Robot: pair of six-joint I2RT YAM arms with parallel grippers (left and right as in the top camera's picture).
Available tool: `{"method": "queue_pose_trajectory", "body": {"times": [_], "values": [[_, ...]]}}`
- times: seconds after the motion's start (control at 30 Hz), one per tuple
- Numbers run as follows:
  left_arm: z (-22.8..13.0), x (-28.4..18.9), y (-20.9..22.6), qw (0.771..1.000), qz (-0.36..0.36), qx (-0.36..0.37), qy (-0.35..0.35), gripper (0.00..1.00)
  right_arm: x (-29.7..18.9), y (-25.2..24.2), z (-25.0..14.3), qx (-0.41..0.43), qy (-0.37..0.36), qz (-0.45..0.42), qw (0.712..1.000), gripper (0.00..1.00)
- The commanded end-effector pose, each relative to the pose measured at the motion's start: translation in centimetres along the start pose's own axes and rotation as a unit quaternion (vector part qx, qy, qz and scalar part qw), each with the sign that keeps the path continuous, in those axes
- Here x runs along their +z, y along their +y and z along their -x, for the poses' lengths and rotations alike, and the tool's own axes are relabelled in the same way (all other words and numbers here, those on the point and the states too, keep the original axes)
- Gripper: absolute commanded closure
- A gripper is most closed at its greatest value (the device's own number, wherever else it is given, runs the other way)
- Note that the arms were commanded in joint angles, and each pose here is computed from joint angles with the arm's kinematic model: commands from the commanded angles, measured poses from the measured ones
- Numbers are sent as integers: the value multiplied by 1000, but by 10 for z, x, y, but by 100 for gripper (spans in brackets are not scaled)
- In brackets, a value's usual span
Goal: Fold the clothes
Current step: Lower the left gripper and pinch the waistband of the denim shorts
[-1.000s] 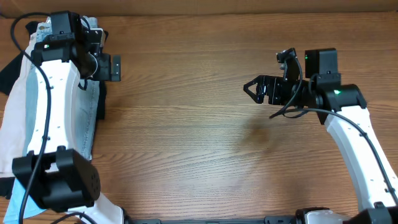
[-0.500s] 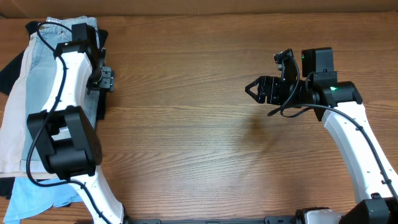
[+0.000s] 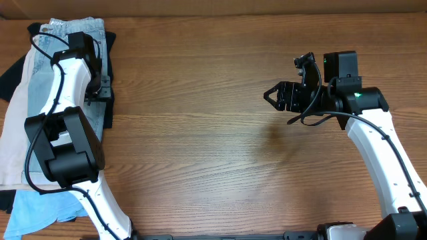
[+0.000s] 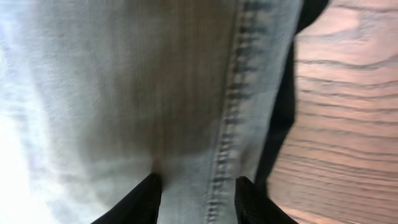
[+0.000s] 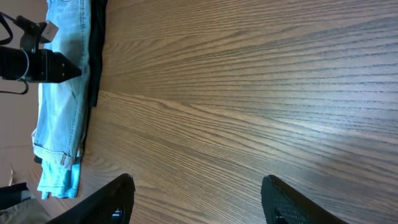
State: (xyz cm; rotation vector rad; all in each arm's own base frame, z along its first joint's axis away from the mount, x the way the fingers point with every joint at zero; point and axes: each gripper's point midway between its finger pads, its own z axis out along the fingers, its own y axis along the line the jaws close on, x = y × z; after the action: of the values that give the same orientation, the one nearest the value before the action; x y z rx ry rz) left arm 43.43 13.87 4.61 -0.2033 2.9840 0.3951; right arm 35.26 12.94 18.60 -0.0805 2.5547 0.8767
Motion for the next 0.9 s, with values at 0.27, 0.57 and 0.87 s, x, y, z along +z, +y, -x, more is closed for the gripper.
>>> {"method": "queue_pose_trajectory", "body": {"times": [0.27,0.57,0.87], "values": [[-2,17,-16,999,-37,-5,13,52,-2,2,5,-9,-8,-4,1000,31],[-8,30,-19,999,-39,-1,32,70,-2,-1,7,-9,-11,-13,1000,31],[-20,55,-27,997,-42,6,65,89,-2,-2,7,-9,-12,-17,1000,31]]}}
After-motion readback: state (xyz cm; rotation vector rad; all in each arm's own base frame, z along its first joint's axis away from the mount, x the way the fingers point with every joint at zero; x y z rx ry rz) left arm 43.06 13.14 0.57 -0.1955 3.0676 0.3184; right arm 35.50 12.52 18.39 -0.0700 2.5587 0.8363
